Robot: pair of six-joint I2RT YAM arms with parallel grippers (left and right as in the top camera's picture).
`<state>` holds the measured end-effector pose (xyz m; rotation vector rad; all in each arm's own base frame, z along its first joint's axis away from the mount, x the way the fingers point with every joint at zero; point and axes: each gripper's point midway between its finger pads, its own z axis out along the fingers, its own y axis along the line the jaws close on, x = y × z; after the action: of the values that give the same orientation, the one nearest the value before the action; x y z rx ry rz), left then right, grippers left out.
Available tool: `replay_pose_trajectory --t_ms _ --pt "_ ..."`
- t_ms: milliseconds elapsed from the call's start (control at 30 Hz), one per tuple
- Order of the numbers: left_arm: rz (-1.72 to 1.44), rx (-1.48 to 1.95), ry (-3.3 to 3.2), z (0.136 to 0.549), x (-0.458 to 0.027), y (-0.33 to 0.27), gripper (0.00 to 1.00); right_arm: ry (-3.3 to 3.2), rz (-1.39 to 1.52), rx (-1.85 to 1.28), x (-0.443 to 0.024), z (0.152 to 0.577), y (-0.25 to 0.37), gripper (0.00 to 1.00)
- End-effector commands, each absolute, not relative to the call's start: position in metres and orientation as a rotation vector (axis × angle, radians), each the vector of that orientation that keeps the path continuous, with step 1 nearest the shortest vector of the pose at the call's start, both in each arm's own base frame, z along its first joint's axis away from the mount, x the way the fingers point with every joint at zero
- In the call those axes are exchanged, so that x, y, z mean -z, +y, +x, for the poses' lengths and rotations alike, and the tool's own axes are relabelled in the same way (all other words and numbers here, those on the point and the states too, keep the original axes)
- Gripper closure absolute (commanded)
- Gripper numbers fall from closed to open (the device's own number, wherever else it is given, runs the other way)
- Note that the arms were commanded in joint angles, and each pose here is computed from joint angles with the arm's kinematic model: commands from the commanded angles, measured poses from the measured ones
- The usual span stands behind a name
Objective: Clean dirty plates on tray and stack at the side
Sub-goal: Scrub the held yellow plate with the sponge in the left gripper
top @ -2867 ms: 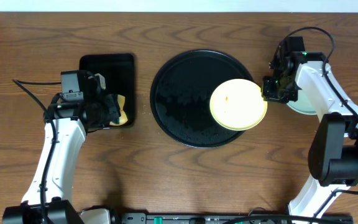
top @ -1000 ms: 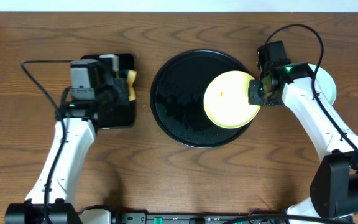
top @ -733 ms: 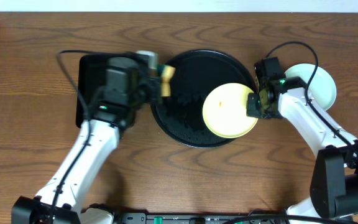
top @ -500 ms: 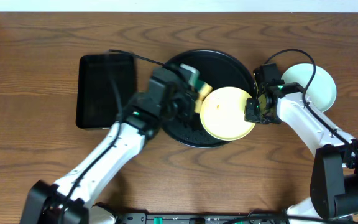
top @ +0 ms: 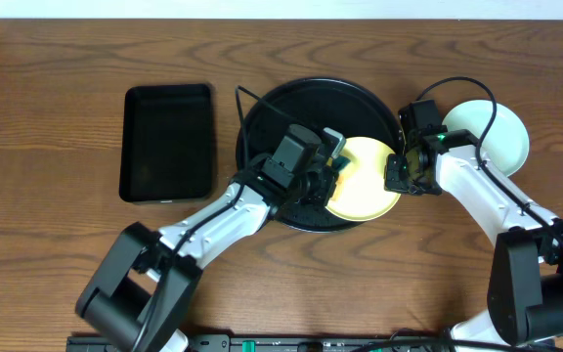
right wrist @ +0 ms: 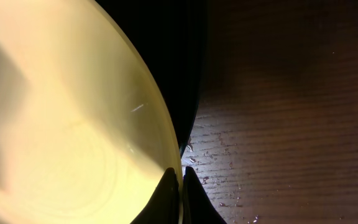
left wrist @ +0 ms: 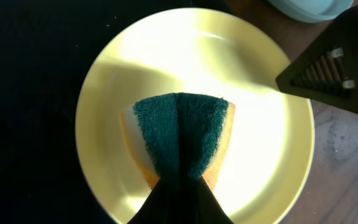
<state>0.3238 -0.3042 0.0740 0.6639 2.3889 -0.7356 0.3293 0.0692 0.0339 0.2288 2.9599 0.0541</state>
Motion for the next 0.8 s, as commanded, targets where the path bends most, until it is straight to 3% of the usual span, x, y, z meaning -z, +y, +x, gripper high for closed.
replay_pose_trajectory --t_ms 0,767 --pt "0.689 0.733 2.375 0.329 -0.064 -0.31 0.92 2.968 0.22 -0.048 -0.032 0.325 0.072 0.99" --pt "0.729 0.748 2.364 0.33 -0.026 -0.331 0.92 2.968 0.22 -0.048 -0.032 0.326 0.072 0.99"
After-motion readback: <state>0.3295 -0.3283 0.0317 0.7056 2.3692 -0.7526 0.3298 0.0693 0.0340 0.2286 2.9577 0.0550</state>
